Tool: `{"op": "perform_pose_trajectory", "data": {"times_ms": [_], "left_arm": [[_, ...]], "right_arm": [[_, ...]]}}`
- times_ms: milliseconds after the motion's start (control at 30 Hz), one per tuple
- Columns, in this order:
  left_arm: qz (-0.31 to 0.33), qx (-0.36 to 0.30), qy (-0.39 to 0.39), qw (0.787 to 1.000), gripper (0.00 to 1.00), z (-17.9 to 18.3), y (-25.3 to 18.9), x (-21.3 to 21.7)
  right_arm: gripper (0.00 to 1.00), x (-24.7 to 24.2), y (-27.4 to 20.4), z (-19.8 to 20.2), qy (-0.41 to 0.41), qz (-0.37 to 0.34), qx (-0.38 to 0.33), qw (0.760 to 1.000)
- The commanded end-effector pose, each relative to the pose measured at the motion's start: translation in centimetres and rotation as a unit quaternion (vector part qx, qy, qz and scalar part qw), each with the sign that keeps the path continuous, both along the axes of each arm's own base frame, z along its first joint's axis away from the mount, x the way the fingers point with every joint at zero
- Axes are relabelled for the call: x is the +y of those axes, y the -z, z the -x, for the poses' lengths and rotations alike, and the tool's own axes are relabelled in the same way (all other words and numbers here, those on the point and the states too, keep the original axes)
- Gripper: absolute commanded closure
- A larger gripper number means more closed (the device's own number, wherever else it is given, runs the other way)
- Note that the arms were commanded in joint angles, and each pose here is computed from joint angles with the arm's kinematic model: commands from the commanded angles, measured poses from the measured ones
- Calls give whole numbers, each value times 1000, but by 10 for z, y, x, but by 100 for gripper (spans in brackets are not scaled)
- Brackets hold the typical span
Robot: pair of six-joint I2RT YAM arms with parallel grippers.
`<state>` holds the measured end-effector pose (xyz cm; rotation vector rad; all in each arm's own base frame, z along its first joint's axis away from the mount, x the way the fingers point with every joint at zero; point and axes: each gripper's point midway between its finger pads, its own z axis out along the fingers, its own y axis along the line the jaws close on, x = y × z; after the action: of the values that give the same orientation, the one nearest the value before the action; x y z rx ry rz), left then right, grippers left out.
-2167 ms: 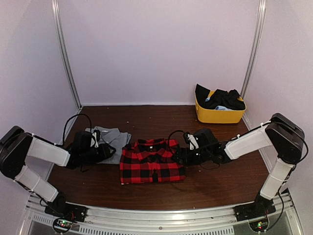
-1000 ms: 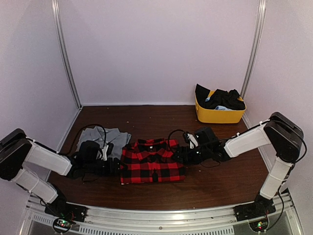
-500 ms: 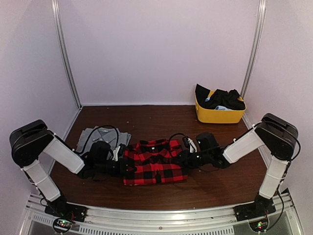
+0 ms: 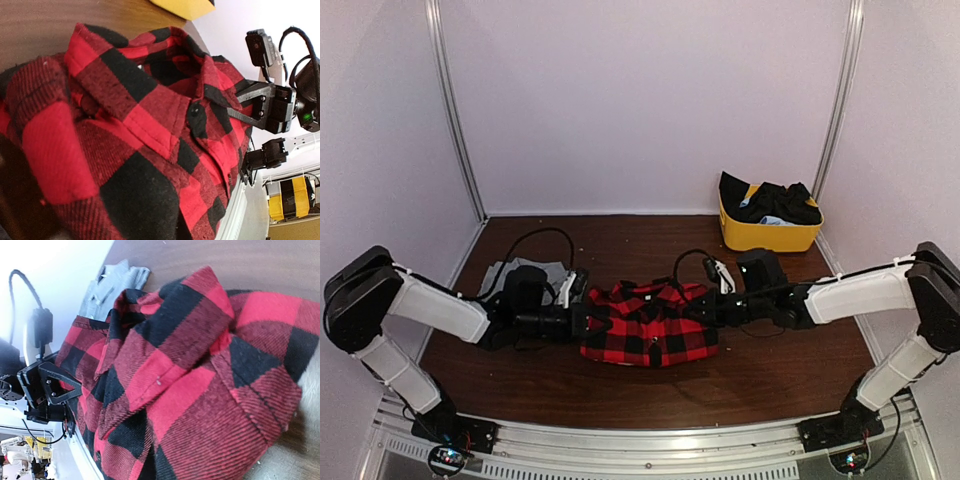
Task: Fold and stack the long sleeve shirts
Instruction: Pick up the square-folded shirt from the center of the board, then pick up the square-folded shirt from the square-folded shirt.
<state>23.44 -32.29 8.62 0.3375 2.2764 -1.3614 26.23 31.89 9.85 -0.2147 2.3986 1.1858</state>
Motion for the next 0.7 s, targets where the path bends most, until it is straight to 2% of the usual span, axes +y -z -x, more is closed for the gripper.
{"op": "perform_pose_trajectory", "data": {"times_ms": [0, 167, 333, 467, 667], "left_arm": [[11, -112, 23, 993, 100, -14, -77, -12], [-69, -152, -40, 985, 100, -44, -113, 21], [-119, -153, -124, 973, 100, -74, -128, 96], [-173, -166, -199, 950, 100, -93, -137, 165], [-273, -139, -282, 909, 100, -110, -114, 238]], "right_arm": [[100, 11, -48, -10, -1, -1, -52, 999], [100, 32, -90, -18, -7, -21, -86, 996], [100, 63, -112, -31, -19, -39, -109, 993], [100, 99, -114, -49, -28, -54, -117, 991], [100, 165, -112, -77, -48, -107, -120, 986]]}}
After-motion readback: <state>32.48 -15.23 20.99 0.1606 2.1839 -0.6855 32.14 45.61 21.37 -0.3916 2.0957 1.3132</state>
